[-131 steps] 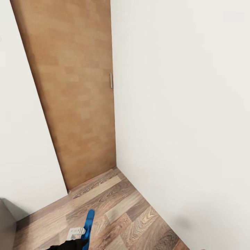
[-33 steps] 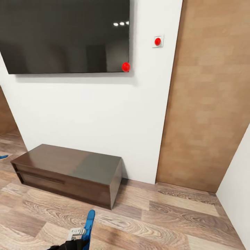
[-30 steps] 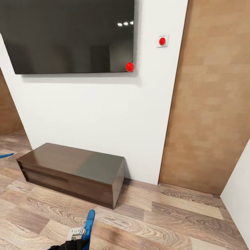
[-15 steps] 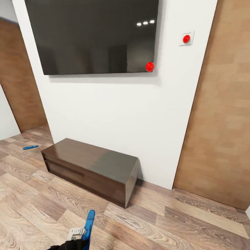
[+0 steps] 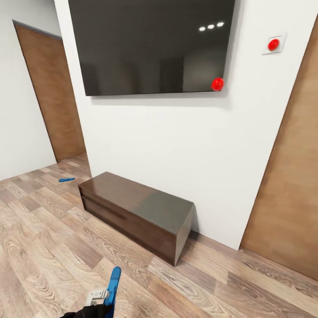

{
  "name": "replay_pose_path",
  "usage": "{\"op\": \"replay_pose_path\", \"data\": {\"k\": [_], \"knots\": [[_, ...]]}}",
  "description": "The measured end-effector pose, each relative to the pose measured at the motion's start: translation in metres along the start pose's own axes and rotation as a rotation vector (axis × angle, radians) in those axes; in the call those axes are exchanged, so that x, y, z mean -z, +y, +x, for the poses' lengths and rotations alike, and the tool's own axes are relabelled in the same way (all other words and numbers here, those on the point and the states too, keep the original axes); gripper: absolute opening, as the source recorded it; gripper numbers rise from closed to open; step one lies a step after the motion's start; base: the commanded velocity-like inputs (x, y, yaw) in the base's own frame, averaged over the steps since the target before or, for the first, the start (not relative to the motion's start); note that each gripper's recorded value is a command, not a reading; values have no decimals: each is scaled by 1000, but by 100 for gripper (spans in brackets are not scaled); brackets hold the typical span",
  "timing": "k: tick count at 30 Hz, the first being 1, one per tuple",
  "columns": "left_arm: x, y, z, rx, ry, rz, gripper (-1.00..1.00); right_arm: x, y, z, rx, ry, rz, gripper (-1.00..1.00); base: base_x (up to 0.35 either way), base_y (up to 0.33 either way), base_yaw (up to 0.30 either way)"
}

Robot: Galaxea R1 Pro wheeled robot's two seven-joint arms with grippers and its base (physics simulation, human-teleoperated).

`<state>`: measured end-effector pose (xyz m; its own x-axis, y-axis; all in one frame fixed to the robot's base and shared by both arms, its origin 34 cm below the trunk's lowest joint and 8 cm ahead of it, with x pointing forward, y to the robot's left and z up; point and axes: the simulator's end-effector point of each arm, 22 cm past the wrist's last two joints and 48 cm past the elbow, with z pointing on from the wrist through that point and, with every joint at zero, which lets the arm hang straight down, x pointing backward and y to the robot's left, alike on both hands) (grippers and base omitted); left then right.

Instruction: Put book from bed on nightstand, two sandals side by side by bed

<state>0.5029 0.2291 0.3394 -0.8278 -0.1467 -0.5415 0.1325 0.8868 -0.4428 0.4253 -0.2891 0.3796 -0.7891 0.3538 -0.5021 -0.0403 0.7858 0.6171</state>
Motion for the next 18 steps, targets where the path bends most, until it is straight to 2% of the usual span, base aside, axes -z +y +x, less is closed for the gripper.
{"op": "replay_pose_path", "data": {"k": [18], "knots": [[0, 0, 0, 0, 0, 0, -100, 0, 0, 0, 0, 0, 1, 100, 0, 0, 294]]}}
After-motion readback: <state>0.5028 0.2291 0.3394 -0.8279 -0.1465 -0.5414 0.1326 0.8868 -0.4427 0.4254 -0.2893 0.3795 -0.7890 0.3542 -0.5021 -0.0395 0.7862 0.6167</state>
